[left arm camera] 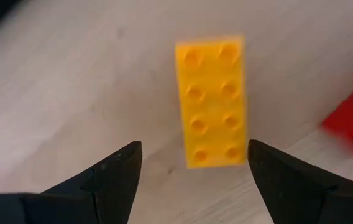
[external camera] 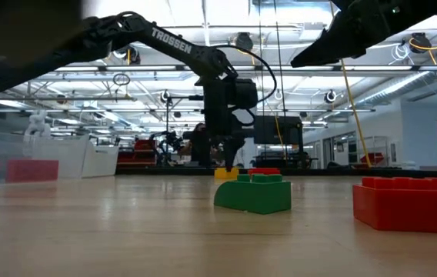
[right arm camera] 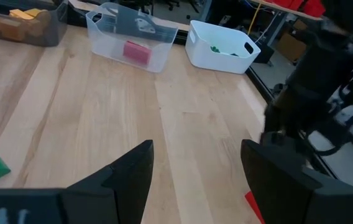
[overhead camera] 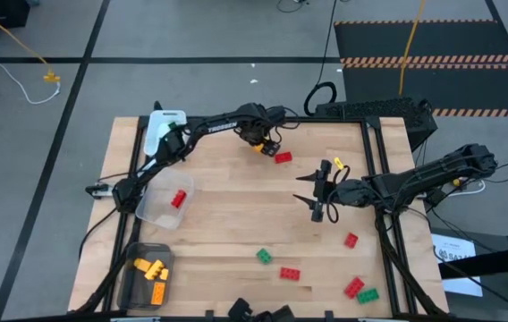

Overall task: Sort & place blocks by color
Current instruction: Put the yellow game piece into the black bin

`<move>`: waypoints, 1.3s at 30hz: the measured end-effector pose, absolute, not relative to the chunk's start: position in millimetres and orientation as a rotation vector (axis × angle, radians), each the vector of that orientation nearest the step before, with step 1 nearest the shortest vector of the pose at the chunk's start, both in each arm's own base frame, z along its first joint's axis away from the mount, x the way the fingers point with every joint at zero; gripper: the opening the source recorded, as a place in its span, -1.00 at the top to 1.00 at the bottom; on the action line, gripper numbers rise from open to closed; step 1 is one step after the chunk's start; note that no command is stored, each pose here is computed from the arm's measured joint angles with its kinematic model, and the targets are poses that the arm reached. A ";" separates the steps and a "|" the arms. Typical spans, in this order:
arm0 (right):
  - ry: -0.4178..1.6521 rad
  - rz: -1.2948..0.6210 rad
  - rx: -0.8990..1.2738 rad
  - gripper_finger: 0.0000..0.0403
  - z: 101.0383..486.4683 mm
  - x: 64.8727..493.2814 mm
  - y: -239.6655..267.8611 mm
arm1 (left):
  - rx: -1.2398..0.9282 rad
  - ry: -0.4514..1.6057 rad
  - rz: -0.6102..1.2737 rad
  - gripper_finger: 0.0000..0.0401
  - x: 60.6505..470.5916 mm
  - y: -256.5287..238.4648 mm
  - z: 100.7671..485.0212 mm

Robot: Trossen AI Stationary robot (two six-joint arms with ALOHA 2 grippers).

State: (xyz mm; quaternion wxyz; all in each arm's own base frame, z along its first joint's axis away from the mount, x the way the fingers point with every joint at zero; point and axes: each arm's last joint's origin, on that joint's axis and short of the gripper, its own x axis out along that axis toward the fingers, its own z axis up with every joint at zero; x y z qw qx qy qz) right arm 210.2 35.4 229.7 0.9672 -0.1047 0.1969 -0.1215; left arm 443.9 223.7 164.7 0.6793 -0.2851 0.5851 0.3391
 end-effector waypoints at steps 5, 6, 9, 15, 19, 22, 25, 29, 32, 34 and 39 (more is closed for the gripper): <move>0.398 -0.246 -0.212 -0.17 229.6 210.3 35.4 | -0.622 1.334 0.771 -0.47 445.0 223.7 156.4; 0.398 -0.246 -0.212 -0.17 229.6 210.3 35.4 | -0.617 1.329 0.772 -0.47 445.2 223.7 157.4; 0.399 -0.245 -0.213 -0.17 229.6 210.3 35.4 | -0.595 1.317 0.754 -0.47 447.0 224.3 157.7; 0.399 -0.245 -0.214 -0.17 229.5 210.2 35.4 | -0.542 1.313 0.749 -0.47 448.5 224.4 158.0; 0.402 -0.245 -0.215 -0.17 229.3 210.1 35.3 | -0.497 1.339 0.709 -0.46 450.3 218.8 157.9; 0.403 -0.245 -0.214 -0.17 229.2 210.1 35.3 | -0.471 1.347 0.706 -0.36 451.6 215.2 157.9; 0.402 -0.245 -0.214 -0.17 229.2 210.1 35.3 | -0.446 1.359 0.734 -0.15 450.3 215.3 157.9; 0.403 -0.245 -0.214 -0.17 229.2 210.1 35.3 | -0.422 1.378 0.730 0.12 447.3 219.1 157.8; 0.406 -0.245 -0.216 -0.17 228.9 209.9 35.3 | -0.418 1.382 0.728 0.15 447.0 219.2 157.9; 0.410 -0.245 -0.217 -0.17 228.6 209.8 35.3 | -0.408 1.400 0.716 0.17 445.9 218.1 158.3; 0.419 -0.245 -0.219 -0.17 227.7 209.4 35.2 | -0.406 1.414 0.702 0.31 439.3 215.3 176.4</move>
